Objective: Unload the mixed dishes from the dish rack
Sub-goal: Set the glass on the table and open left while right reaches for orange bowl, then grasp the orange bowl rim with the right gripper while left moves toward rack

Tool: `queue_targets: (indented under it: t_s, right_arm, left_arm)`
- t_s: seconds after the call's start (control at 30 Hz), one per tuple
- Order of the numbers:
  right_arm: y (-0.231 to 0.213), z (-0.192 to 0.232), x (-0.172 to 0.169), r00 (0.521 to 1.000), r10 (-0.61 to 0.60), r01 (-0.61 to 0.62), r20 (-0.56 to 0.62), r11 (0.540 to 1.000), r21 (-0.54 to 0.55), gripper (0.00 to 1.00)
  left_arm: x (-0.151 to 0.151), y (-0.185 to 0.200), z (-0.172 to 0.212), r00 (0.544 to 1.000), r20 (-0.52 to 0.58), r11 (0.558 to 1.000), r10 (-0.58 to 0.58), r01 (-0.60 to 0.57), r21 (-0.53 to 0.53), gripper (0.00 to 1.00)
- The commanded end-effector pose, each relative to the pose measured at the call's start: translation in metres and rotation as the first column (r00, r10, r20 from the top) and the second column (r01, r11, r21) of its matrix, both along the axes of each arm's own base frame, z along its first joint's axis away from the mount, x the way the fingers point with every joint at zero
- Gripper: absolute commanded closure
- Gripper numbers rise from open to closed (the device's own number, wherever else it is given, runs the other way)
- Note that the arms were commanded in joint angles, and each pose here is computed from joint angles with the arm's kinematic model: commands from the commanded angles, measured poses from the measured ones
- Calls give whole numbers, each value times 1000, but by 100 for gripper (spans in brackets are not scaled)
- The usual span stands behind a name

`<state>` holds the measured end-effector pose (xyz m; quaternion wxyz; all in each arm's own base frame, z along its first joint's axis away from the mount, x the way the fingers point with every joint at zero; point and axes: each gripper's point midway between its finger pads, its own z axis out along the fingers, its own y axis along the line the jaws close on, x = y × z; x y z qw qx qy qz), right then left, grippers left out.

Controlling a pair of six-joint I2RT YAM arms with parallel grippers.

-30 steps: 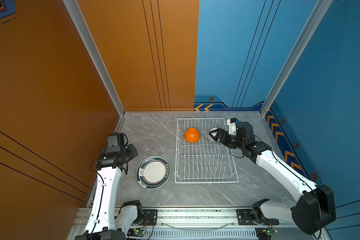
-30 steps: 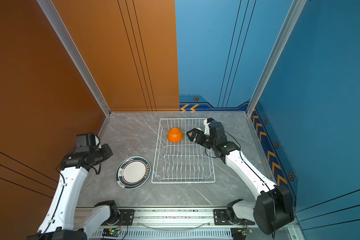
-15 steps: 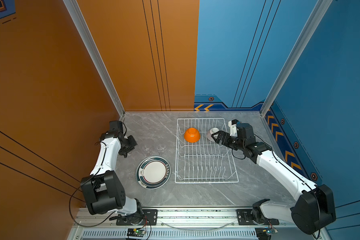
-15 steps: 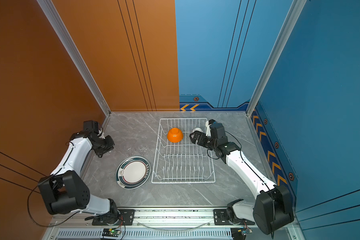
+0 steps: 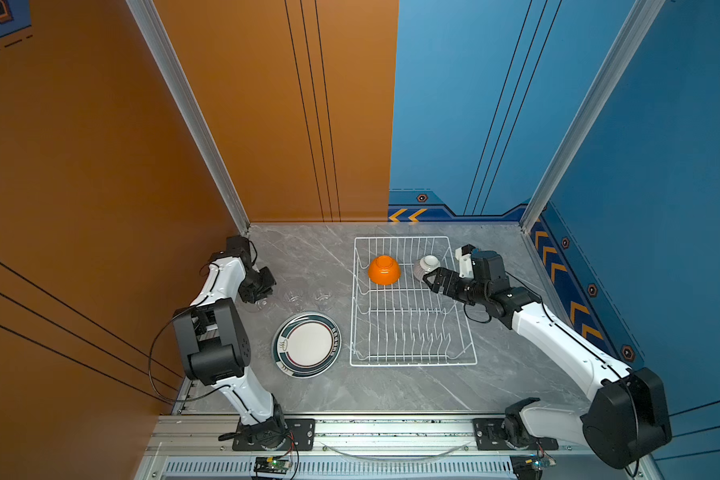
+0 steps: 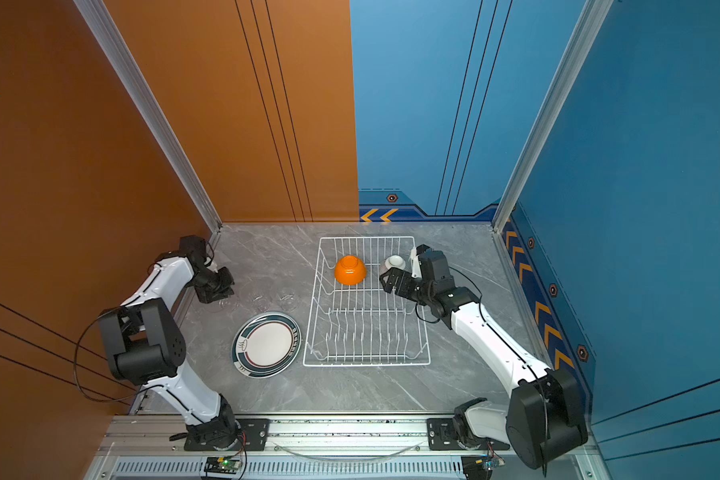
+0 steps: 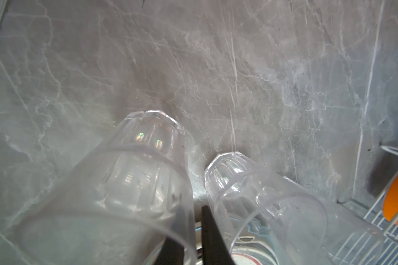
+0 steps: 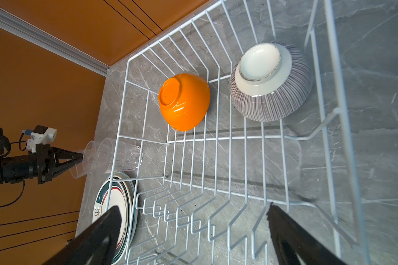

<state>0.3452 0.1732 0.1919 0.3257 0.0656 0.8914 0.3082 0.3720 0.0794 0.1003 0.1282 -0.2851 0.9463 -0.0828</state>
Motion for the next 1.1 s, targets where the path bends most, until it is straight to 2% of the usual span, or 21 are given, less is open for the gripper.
queue_targets:
  t_s: [0.0, 0.07, 0.13, 0.2, 0.27, 0.3, 0.33, 0.53, 0.63, 0.77, 0.9, 0.93, 1.07]
  right_arm:
    - [-6, -14, -2, 1000, -7, 5, -29, 999, -43, 0]
    - [-6, -17, -2, 999, -6, 4, -36, 999, -45, 0]
    - [-6, -19, -1, 999, -8, 6, -41, 999, -50, 0]
    - [-6, -21, 0, 999, -12, 10, -43, 998, -57, 0]
    - [-7, -23, 2, 999, -15, 12, -50, 998, -65, 0]
    - [-7, -24, 3, 999, -15, 11, -50, 997, -71, 0]
    - [-7, -24, 4, 999, -15, 11, -52, 997, -77, 0]
    - [-7, -32, 18, 997, -10, -1, -80, 991, -132, 0]
    - [-4, -36, 30, 995, -7, -9, -95, 986, -165, 0]
    - [8, -38, 49, 995, 6, -25, -99, 982, -189, 3]
    - [34, -38, 66, 992, 50, -70, -118, 984, -166, 5]
    - [40, -38, 69, 991, 58, -77, -120, 983, -165, 6]
    - [59, -46, 81, 991, 62, -86, -121, 977, -198, 7]
  left_arm:
    - [5, -4, 12, 999, 27, 999, -37, 38, -12, 77]
    - [5, -5, 15, 998, 33, 999, -47, 47, -5, 72]
    - [5, -6, 19, 998, 44, 999, -51, 51, 0, 57]
    - [5, -8, 25, 996, 62, 998, -56, 56, -2, 46]
    - [4, -10, 36, 994, 91, 998, -60, 59, 6, 24]
    - [3, -11, 43, 992, 109, 998, -61, 60, 9, 5]
    - [2, -13, 49, 990, 127, 998, -63, 62, 15, 2]
    - [-9, -27, 89, 963, 254, 995, -91, 76, 68, 2]
    - [-16, -42, 109, 928, 362, 995, -90, 71, 64, 2]
    - [-24, -74, 137, 847, 525, 997, -83, 74, 37, 2]
    - [-30, -118, 167, 739, 658, 987, -144, 156, 41, 2]
    - [-33, -128, 158, 739, 653, 983, -166, 179, 48, 2]
    - [-40, -166, 162, 701, 674, 962, -232, 268, 52, 2]
